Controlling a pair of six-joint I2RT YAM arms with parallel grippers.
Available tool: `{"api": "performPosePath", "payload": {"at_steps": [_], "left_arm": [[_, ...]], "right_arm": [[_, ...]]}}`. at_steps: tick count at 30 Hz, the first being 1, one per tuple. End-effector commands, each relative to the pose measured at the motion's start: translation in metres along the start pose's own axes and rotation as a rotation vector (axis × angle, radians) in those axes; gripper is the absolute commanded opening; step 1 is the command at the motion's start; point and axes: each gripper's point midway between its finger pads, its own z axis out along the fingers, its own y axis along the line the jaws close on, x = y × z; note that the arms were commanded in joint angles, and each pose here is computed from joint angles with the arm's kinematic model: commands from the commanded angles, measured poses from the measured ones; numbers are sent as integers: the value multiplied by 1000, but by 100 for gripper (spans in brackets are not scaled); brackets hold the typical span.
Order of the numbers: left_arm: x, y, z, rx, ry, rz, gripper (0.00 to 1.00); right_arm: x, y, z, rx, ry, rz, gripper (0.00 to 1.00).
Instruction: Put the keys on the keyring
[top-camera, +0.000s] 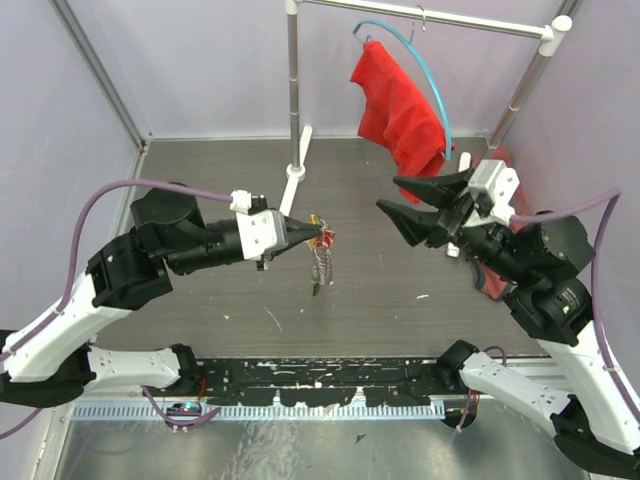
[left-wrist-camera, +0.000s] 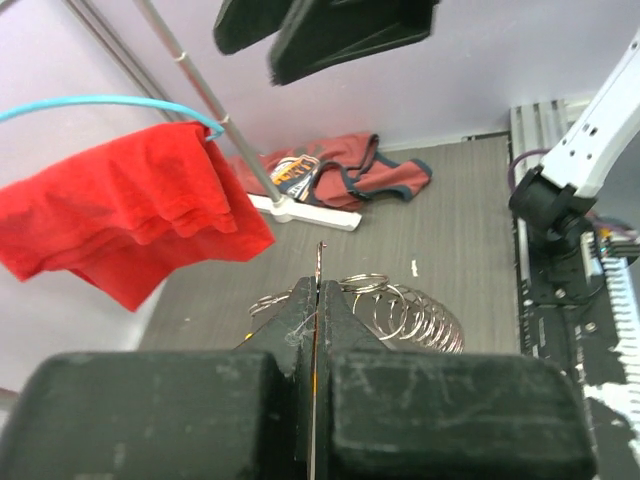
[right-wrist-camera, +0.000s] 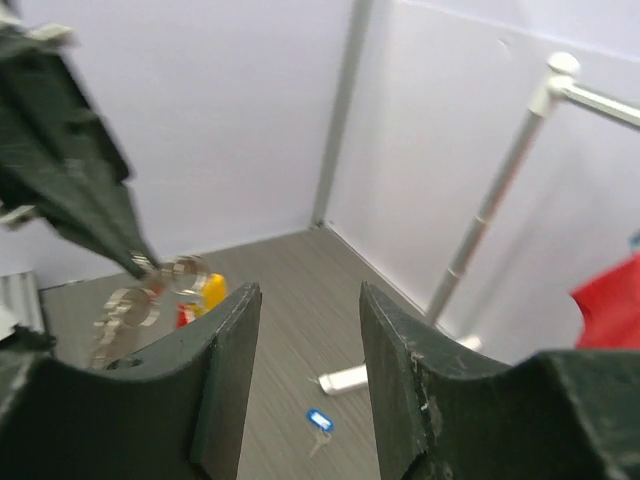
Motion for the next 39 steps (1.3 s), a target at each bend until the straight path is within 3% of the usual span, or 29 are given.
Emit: {"api": "performPosePath", "payload": {"at_steps": [1,11,16,25,31,39], "left_arm": [[-22,7,-21,4,-47,196,0],[-21,12,-36,4,32,426,0],[6,22,-36,-54,170,463,0],[33,25,-48,-141,230,359,0],[56,20,-56,-172,293,240,0],[118,-4,-58,-149,484,82,0]], "right_arm": [[29,-43,3,246,100,56,50],[107,-54,25,303,292,137,51],[152,-60,39,390,409,301,51],[260,-48,65,432,669,526,55],[348,-25,80,296,906,612,55],[431,-40,91,325,1002,680,53]]}}
